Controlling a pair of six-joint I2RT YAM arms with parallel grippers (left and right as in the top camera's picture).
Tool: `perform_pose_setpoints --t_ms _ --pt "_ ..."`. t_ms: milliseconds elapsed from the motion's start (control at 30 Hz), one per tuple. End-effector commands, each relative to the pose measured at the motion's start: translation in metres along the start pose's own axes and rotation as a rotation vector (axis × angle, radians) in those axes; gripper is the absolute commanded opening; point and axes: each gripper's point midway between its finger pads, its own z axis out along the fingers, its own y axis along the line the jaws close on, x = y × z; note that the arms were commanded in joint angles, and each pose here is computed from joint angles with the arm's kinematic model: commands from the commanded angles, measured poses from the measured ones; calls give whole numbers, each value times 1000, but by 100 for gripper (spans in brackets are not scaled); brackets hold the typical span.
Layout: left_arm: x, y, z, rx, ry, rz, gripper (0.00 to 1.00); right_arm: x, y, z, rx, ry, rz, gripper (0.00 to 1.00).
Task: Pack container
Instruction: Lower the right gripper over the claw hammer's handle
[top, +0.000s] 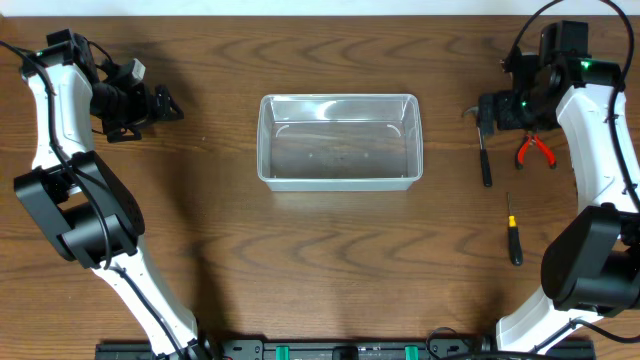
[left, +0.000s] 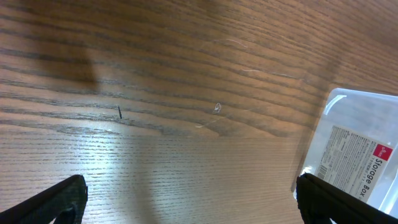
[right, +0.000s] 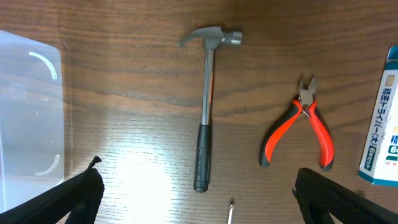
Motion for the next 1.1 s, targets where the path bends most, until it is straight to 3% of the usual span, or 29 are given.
perform_pose_setpoints --t_ms 0,1067 --pt "-6 -5 -17 -12 -43 19 98 5 3 6 -18 26 71 99" --pt "-6 -5 -17 -12 -43 19 98 22 2 91 -48 179 43 99"
